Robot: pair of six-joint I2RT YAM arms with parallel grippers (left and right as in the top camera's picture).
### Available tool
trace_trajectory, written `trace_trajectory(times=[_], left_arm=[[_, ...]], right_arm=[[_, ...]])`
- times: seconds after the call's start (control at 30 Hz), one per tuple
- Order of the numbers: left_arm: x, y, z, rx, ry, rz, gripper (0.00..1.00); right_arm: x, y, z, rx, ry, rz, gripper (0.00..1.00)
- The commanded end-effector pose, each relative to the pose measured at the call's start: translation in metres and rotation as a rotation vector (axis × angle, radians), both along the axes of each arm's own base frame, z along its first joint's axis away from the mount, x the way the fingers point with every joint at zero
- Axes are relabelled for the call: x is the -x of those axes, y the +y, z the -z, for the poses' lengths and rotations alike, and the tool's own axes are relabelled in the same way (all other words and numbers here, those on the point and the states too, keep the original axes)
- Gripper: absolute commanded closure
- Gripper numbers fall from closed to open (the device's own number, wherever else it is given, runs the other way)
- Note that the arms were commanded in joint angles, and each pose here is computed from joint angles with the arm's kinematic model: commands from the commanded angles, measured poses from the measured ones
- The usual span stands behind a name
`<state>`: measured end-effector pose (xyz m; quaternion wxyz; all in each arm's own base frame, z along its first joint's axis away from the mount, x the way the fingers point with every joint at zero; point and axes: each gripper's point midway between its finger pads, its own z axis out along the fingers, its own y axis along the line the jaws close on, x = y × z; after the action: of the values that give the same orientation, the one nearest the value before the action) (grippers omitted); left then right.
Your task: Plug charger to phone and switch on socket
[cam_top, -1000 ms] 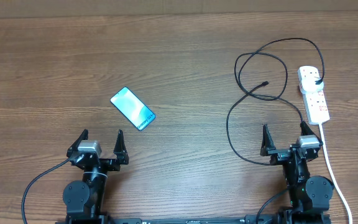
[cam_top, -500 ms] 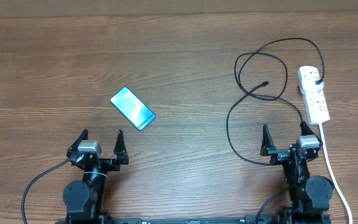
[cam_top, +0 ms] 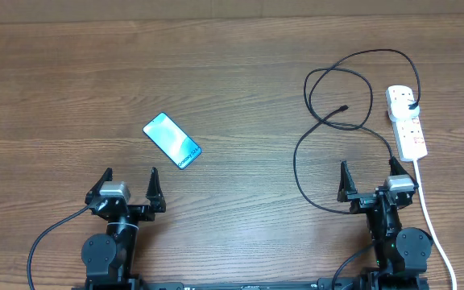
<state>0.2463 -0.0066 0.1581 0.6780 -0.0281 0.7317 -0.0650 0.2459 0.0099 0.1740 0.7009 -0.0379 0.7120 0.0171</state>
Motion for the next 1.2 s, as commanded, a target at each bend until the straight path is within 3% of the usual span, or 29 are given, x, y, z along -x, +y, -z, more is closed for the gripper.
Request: trace_trajectory(times=[0.0, 0.13, 0.57, 0.87, 1.17], left_arm=[[0.000, -0.005, -0.001, 0.030, -0.008, 0.027, 0.00], [0.001, -0.005, -0.017, 0.101, -0.045, 0.024, 0.00], [0.021, -0.005, -0.100, 0.085, -0.142, 0.025, 0.00], [0.014, -0.005, -0.143, 0.122, -0.005, 0.021, 0.00], [-0.008, -0.016, -0.183, 0.140, 0.225, 0.074, 0.00]], right_arm=[[-0.001, -0.002, 0.005, 0.001, 0.009, 0.011, 0.00], [-0.001, -0.002, 0.005, 0.001, 0.009, 0.011, 0.00], [-0.001, -0.002, 0.005, 0.001, 0.009, 0.011, 0.00], [-0.001, -0.002, 0.005, 0.001, 0.009, 0.011, 0.00], [-0.001, -0.002, 0.005, 0.001, 0.009, 0.011, 0.00]])
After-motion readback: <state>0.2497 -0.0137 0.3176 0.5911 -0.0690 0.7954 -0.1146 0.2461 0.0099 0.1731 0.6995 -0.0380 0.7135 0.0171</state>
